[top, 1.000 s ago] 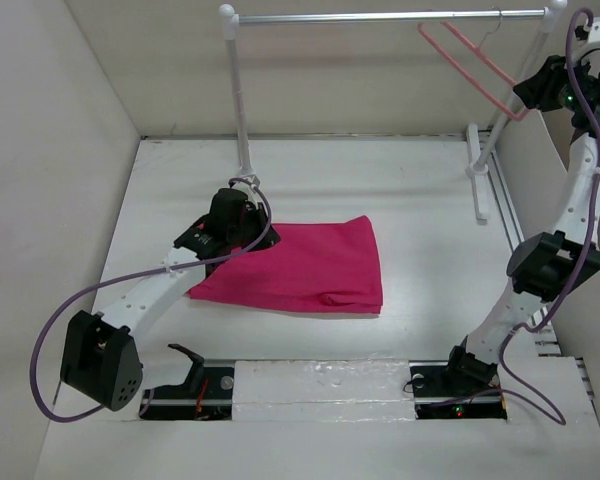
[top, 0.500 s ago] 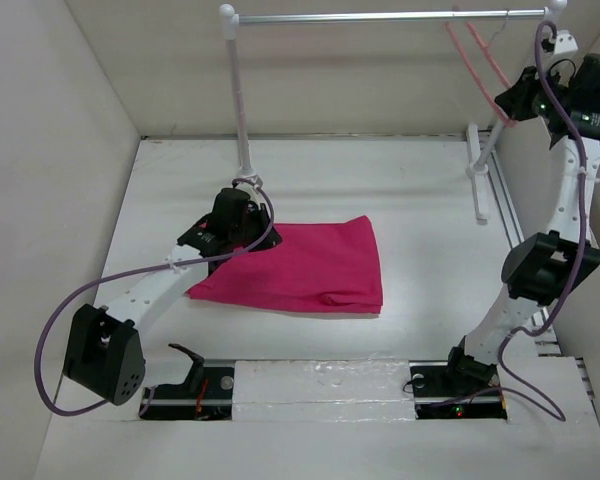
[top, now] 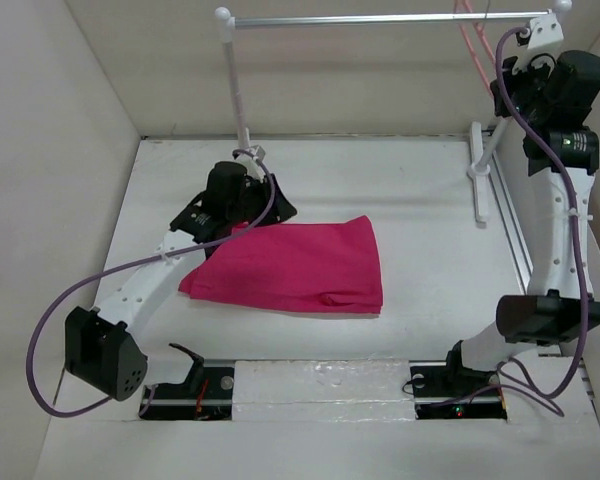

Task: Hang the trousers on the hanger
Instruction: Pick up the hanger from the clothesline, then place the trousers on the hanger.

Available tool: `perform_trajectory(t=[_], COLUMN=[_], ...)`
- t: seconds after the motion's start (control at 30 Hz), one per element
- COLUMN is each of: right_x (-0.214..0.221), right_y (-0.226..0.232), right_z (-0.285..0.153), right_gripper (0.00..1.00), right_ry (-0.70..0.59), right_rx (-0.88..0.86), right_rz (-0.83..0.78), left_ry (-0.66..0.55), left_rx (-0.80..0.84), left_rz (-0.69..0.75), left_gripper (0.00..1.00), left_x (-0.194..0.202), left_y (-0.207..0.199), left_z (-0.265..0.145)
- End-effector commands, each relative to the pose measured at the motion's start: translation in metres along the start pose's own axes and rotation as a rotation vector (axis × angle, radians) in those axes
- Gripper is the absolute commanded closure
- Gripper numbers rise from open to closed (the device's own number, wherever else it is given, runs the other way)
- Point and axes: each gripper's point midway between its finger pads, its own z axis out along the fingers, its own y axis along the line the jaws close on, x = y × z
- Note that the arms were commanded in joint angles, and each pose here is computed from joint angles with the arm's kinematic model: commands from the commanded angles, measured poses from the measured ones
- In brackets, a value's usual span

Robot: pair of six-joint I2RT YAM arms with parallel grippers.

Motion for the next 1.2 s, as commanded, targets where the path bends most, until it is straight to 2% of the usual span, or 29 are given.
perform_trajectory(t=[0.0, 0.1, 0.13, 0.37, 0.43, 0.5, 0.57, 0.6, 0.7, 0.73, 0.93, 1.07, 1.17], right_x=[-0.018, -0.014, 0.004, 0.039, 0.03, 0.054, 0.06, 0.087, 0.099, 0.122, 0.157, 0.164, 0.169], right_y=[-0.019, -0.01, -0.005, 0.001, 0.018, 0.032, 0.057, 0.07, 0.105, 0.127, 0.154, 0.162, 0.169], right_z=[-0.018, -0.034, -0.031, -0.032, -0.041, -0.045, -0.059, -0.061, -0.088, -0.104, -0.13, -0.14, -0.144], right_gripper=[1.0, 1.0, 1.0, 1.0, 1.0, 1.0, 1.0, 1.0, 1.0, 1.0, 1.0, 1.0, 1.0], right_ry=[-0.065, -0.064, -0.028, 0.024, -0.028, 0.031, 0.035, 0.083, 0.067, 0.104, 0.165, 0.172, 0.182], right_rx=[0.16, 0.182, 0.178, 0.147, 0.103, 0.082, 0.037, 0.019, -0.046, -0.086, -0.126, -0.142, -0.153], right_rz=[-0.062, -0.068, -0.068, -0.065, -0.077, -0.077, -0.075, -0.057, -0.014, 0.002, 0.04, 0.05, 0.042], left_ry=[-0.06, -0.083, -0.09, -0.072, -0.084, -0.065, -0.055, -0.045, -0.04, -0.016, 0.034, 0.075, 0.102], left_rx=[0.118, 0.183, 0.216, 0.362, 0.389, 0.43, 0.462, 0.485, 0.522, 0.519, 0.502, 0.49, 0.459], left_rz=[0.033, 0.052, 0.067, 0.046, 0.044, 0.036, 0.01, 0.004, -0.035, -0.044, -0.122, -0.155, -0.178], left_gripper=[0.62, 0.57, 0.55, 0.52, 0.52, 0.5, 0.47, 0.46, 0.43, 0.43, 0.43, 0.45, 0.53], left_x=[-0.037, -0.062, -0.072, -0.096, -0.103, -0.097, -0.096, -0.09, -0.087, -0.076, -0.053, -0.035, -0.027], left_y=[-0.043, -0.078, -0.097, -0.153, -0.168, -0.19, -0.209, -0.222, -0.248, -0.264, -0.275, -0.27, -0.264], left_z=[-0.016, -0.022, -0.023, -0.012, -0.009, -0.008, 0.0, 0.002, 0.02, 0.041, 0.082, 0.102, 0.117])
